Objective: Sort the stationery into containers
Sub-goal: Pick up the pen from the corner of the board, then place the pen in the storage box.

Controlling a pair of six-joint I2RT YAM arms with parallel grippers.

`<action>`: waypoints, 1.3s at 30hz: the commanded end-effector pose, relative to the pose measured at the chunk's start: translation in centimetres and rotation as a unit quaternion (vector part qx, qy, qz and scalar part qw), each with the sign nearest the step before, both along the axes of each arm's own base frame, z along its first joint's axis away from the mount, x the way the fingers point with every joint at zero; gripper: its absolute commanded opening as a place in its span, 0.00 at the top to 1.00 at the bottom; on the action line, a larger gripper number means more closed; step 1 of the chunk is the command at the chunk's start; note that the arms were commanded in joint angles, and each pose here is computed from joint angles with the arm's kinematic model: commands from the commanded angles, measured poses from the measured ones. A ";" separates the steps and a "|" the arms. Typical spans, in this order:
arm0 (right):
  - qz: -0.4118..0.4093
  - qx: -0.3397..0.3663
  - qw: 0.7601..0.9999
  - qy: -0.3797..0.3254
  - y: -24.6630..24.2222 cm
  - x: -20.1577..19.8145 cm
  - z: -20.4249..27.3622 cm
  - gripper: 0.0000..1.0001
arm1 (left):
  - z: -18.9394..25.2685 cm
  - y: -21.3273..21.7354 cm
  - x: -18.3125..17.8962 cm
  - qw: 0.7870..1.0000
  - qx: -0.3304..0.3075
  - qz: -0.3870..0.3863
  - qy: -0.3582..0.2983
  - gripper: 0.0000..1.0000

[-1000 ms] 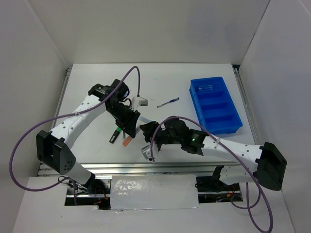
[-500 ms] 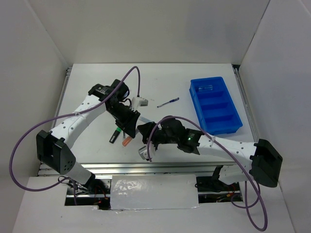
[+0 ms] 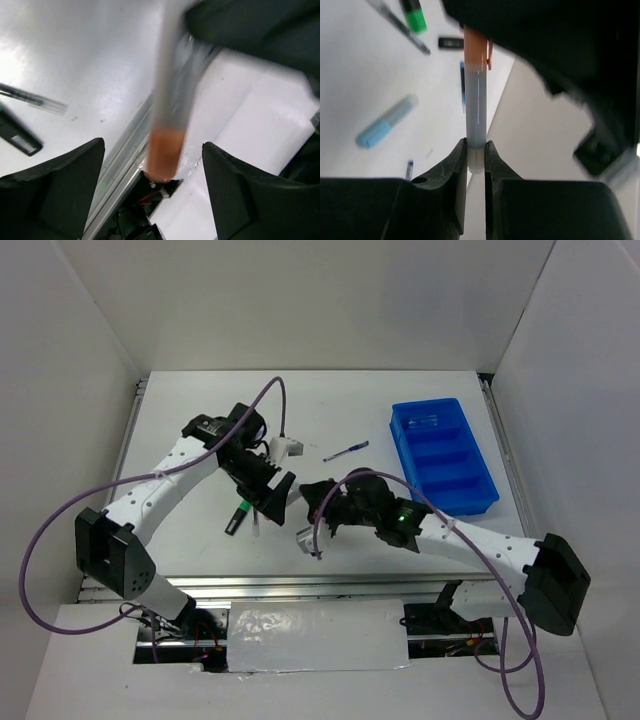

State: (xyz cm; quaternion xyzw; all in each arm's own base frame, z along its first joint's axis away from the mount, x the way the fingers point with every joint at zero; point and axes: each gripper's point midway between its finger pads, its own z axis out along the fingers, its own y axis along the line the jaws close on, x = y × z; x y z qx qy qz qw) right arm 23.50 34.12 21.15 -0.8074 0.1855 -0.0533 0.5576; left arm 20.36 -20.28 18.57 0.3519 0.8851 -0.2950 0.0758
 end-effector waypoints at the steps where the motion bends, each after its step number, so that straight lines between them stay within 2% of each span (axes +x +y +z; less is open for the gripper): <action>1: -0.044 0.000 0.999 -0.004 -4.8 2.2 1.4 1.00 | 3.1 0.6 3.1 0.995 -0.024 0.056 -0.076 0.08; 2: -0.040 -0.006 0.999 0.002 -5.1 1.7 1.2 1.00 | 3.8 1.7 4.4 0.992 -0.030 0.082 -0.090 0.07; 3: -0.071 -0.007 0.997 0.000 -7.4 3.3 1.6 1.00 | 4.5 2.2 5.3 0.989 -0.040 0.105 -0.099 0.01; 5: -0.097 -0.030 0.994 0.024 -10.1 4.3 0.6 1.00 | 6.4 3.6 7.7 0.976 -0.064 0.148 -0.144 0.01; 6: -0.136 -0.038 0.990 0.018 -13.0 6.4 0.9 1.00 | 6.9 4.0 8.3 0.972 -0.068 0.158 -0.159 0.01; 8: -0.159 -0.074 0.984 0.022 -16.2 8.2 0.0 1.00 | 7.8 4.6 9.2 0.963 -0.072 0.172 -0.197 0.01; 9: -0.203 -0.084 0.975 0.027 -19.7 10.1 -0.4 1.00 | 7.5 4.7 9.2 0.961 -0.070 0.173 -0.202 0.01; 11: -0.224 -0.116 0.967 0.025 -22.8 12.3 -1.0 1.00 | 7.6 4.5 9.2 0.959 -0.077 0.171 -0.212 0.01; 12: -0.261 -0.122 0.957 0.028 -26.0 13.8 -1.0 1.00 | 7.1 4.5 9.0 0.961 -0.077 0.170 -0.206 0.01; 16: -0.322 -0.151 0.934 0.017 -31.9 18.3 -0.4 1.00 | 5.9 4.0 8.5 0.966 -0.078 0.161 -0.187 0.01; 19: -0.349 -0.169 0.922 0.026 -34.9 20.6 -1.6 1.00 | 5.6 3.8 8.5 0.966 -0.078 0.159 -0.185 0.01; 28: -0.407 -0.226 0.884 0.042 -40.4 22.7 -4.7 1.00 | 3.9 4.3 8.1 0.969 -0.065 0.164 -0.174 0.01; 38: -0.417 -0.240 0.876 0.030 -43.3 24.6 -6.3 1.00 | 3.0 4.4 8.4 0.969 -0.052 0.153 -0.184 0.01; 39: -0.414 -0.243 0.877 0.032 -43.3 24.8 -6.9 0.96 | 2.9 4.3 8.4 0.970 -0.050 0.148 -0.188 0.01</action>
